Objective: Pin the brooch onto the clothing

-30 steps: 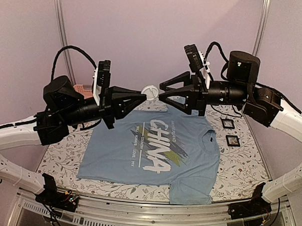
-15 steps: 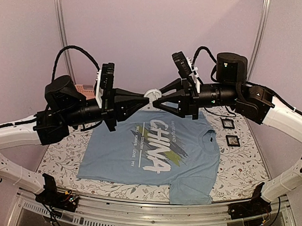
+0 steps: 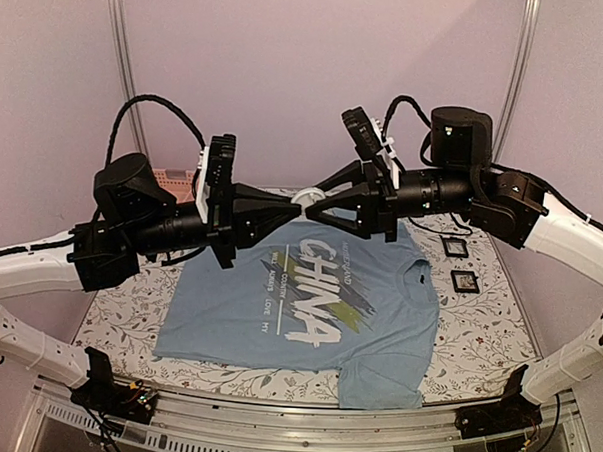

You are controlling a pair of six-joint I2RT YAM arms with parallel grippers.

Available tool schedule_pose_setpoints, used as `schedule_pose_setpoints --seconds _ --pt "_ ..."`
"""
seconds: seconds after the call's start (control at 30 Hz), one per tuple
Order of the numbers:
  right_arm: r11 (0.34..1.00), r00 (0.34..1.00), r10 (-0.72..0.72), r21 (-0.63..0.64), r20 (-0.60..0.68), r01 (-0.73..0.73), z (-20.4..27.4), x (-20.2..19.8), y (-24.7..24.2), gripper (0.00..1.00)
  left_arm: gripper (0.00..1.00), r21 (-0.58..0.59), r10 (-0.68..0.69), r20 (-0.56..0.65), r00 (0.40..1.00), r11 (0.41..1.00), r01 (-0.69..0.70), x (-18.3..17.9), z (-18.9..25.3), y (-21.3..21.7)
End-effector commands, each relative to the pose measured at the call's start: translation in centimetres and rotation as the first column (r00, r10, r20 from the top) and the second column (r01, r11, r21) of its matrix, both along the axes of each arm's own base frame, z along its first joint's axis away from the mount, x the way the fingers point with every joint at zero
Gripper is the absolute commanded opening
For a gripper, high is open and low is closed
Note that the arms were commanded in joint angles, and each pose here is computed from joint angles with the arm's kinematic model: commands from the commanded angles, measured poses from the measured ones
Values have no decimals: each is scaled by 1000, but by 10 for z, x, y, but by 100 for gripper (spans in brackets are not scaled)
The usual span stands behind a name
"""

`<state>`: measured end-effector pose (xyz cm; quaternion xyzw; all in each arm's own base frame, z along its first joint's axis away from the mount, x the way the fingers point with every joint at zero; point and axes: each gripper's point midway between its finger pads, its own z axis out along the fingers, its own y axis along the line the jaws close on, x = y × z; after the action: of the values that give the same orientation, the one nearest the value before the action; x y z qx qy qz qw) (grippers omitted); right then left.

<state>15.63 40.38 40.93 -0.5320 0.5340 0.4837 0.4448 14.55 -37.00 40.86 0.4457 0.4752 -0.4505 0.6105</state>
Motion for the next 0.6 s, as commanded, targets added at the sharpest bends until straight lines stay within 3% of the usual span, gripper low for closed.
schedule_pose_setpoints --seconds 0.0,0.43,0.57 --pt "1000 1000 9 18 16 -9 13 -6 -8 38 0 -3 -9 31 999 1000 9 -6 9 -1" --pt "1000 1000 14 5 28 -14 13 -10 -15 46 0 -6 -7 44 999 1000 7 -8 8 2" --pt "1000 1000 10 4 25 -10 13 -9 -14 40 0 -4 -13 44 999 1000 13 -9 8 1"
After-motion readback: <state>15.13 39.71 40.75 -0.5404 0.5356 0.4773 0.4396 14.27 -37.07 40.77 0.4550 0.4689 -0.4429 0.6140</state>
